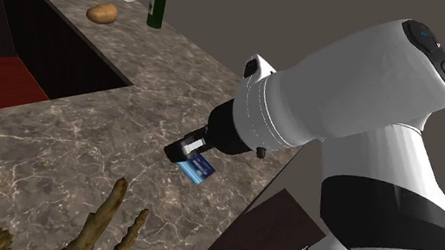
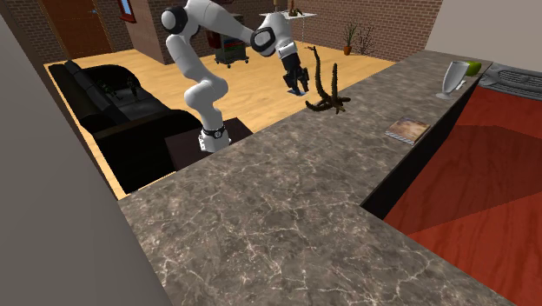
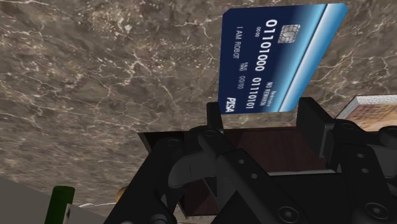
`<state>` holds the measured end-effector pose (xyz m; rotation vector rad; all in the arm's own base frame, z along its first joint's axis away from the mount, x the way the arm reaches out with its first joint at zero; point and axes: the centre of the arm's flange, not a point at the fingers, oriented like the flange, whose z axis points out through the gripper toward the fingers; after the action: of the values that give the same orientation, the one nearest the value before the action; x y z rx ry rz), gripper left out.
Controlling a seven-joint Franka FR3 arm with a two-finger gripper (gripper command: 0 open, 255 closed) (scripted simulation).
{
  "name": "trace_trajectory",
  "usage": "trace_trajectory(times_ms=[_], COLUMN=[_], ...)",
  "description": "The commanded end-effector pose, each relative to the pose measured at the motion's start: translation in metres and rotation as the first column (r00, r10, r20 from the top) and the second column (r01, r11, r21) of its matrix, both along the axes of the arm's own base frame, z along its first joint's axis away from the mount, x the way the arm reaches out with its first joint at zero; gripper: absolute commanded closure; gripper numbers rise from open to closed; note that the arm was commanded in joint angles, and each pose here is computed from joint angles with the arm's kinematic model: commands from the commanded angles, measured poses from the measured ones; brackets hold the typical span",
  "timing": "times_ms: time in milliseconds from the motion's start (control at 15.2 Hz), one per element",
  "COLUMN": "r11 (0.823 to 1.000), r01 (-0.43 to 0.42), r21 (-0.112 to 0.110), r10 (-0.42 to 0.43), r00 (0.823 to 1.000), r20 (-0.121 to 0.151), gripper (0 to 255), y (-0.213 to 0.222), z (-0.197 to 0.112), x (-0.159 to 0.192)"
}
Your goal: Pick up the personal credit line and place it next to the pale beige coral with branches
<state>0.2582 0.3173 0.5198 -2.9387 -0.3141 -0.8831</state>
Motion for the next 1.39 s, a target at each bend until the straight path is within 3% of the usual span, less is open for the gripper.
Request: trace_trajectory(times_ms=[0, 1320], r11=[1.000, 1.000], r01=[0.000, 0.000], r21=[0.000, 0.000], r10=[0.000, 0.000], r00=[1.000, 1.000], r20=[0.000, 0.000], gripper=[255, 255], y=[0.000, 0.000], z=[-0.011, -0.117], x=[0.001, 0.001])
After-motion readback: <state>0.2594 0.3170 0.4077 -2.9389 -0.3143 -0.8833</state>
